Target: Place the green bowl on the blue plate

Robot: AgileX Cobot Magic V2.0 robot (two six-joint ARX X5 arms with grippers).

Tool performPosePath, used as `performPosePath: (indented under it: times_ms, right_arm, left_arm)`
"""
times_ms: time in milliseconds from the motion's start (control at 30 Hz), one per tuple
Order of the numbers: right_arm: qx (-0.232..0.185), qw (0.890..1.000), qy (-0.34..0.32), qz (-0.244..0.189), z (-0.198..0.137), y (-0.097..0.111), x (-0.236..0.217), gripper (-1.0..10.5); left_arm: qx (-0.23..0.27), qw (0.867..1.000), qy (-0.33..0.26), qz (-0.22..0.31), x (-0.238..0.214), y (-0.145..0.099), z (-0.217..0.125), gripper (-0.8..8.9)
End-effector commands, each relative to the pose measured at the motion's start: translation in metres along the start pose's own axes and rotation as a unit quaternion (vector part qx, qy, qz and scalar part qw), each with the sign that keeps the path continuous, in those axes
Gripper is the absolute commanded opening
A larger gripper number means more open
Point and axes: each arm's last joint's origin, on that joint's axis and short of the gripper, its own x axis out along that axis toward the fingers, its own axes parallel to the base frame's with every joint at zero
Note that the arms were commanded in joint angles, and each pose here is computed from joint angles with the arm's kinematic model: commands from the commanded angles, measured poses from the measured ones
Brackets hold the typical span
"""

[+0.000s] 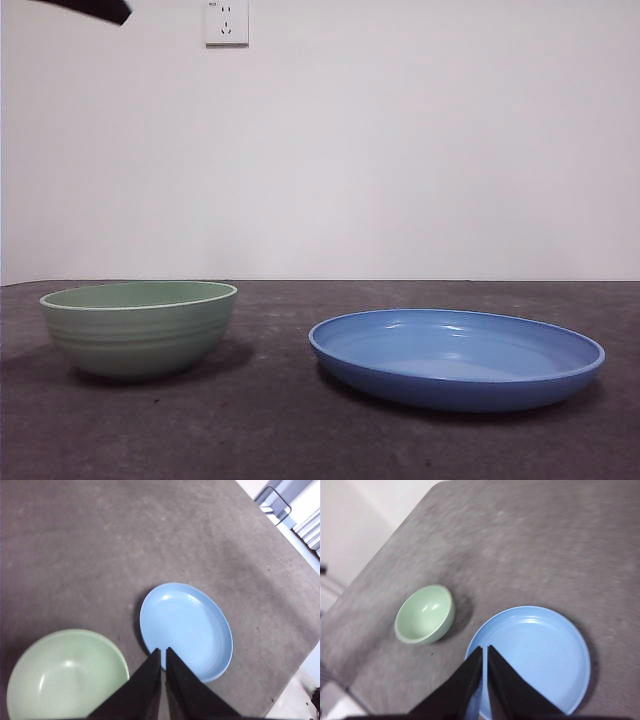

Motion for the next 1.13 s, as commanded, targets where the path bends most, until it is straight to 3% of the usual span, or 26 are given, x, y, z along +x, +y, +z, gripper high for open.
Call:
performPosePath:
  times_ms: [33,400,500,633,733,967,1133]
  right_arm:
    - [-0.046,0.999,0.005,0.013,0.0044,0.0035,0.0039,0.1]
    - [-0.055,0.998,0.001,0.025,0.0076,0.0053,0.0094,0.1]
    - [-0.060,0.998,-0.003,0.025,0.0084,0.0055,0.0094,0.7]
    - [-0.059,0.998,-0.005,0.012,0.0086,0.0047,0.0094,3.6]
    - [-0.059,0.998,-0.005,0.010,0.0086,0.0046,0.0094,5.2]
    - [-0.057,0.998,-0.005,0.010,0.0085,0.0046,0.0094,5.7]
    - [-0.057,0.998,-0.004,0.010,0.0084,0.0046,0.0095,5.7]
  left_arm:
    - [0.036,0.999,-0.022,-0.010,-0.0005,-0.0043,0.0111,0.19]
    - [0.038,0.999,-0.023,-0.012,0.0004,-0.0051,0.0113,0.44]
    - [0.037,0.999,-0.021,-0.012,0.0003,-0.0052,0.0110,1.81]
    - [0.037,0.999,-0.020,-0.012,0.0004,-0.0052,0.0109,4.51]
    - [0.037,0.999,-0.020,-0.012,0.0005,-0.0052,0.0109,5.55]
    - [0.033,0.999,-0.015,-0.009,0.0007,-0.0047,0.0098,5.68]
    - [-0.008,0.998,0.003,0.064,0.0043,0.0038,0.0061,5.68]
